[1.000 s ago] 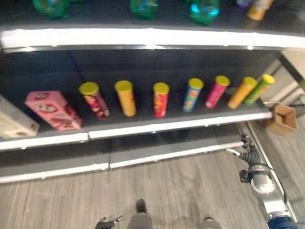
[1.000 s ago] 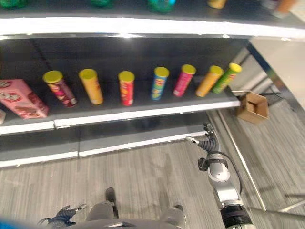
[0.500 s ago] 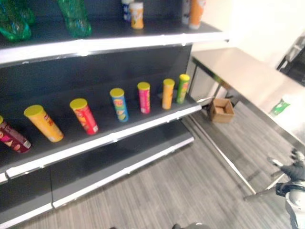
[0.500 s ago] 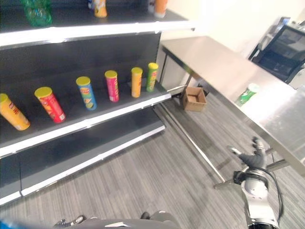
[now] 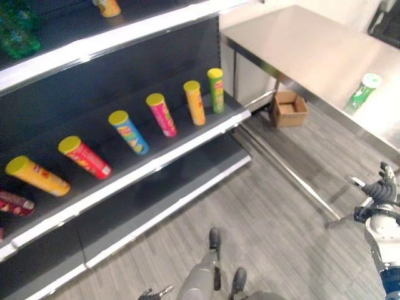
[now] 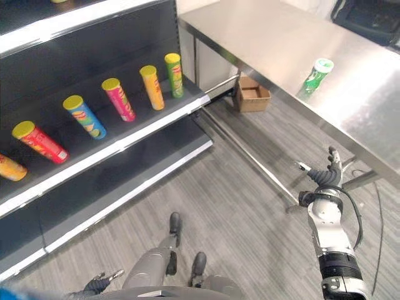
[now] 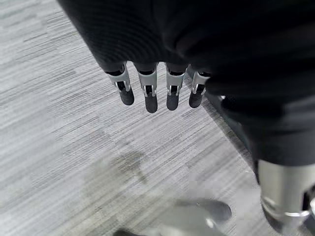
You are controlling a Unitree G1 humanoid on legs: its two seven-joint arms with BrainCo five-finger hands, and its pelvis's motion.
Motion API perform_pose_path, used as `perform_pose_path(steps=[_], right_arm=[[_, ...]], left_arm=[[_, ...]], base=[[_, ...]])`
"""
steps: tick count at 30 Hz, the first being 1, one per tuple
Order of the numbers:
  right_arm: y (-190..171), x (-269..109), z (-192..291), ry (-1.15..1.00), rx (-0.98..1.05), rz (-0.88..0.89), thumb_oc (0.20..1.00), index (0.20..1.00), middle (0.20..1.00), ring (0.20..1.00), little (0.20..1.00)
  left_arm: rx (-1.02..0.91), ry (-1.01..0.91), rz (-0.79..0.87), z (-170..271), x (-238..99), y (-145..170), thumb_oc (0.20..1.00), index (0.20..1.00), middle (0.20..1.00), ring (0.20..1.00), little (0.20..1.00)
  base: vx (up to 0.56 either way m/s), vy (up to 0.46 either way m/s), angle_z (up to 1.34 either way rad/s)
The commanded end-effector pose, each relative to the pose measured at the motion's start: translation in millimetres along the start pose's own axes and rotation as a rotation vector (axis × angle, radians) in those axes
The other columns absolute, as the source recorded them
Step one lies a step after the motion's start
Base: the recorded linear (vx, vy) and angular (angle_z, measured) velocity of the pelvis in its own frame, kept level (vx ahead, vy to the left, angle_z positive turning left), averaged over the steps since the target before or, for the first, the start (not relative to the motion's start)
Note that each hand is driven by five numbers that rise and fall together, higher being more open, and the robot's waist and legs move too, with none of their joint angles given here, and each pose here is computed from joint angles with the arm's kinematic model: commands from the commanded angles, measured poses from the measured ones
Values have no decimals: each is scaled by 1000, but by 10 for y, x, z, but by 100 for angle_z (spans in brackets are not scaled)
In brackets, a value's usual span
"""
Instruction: Put the goods on the table back onto the shelves and tidy them up.
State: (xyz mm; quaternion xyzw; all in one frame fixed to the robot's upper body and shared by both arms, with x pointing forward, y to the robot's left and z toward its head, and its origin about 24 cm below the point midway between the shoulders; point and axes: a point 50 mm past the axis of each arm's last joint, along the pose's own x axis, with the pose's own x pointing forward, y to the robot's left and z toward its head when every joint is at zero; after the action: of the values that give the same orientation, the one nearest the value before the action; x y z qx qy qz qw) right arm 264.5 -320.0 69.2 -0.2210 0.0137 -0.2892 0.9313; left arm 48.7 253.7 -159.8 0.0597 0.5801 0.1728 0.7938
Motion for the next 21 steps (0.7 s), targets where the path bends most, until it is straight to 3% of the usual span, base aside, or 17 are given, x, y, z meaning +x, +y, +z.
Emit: perform_pose_path(steps=[1,6,10,15,21], right_arm=[[-206,96,404,-194,-15,-70,1000,1000,1000,1000,1000],[-284,91,750,-325,97,-162,1000,1000,1000,1000,1000],[-441,81,854,-367,132,-259,1000,1000,1000,1000,1000],[-998,108,693,-298,-19,-399,1000,1000,1000,1000,1000],[-1233,45,373,-159,-72,-437,1000,1000,1000,1000,1000]], left_arm=[[37,-75,42,236,30,107,1000,1000,1000,1000,1000],[28,-136,69,440,36,178,1000,1000,1000,1000,1000],[41,-175,82,570,34,184,1000,1000,1000,1000,1000],[112,-178,73,598,42,173,1000,1000,1000,1000,1000],[119,-161,91,580,53,247,1000,1000,1000,1000,1000]], base=[[352,130,-82],[237,132,-46],[130,88,34],[213,-111,47],[172,-125,59]])
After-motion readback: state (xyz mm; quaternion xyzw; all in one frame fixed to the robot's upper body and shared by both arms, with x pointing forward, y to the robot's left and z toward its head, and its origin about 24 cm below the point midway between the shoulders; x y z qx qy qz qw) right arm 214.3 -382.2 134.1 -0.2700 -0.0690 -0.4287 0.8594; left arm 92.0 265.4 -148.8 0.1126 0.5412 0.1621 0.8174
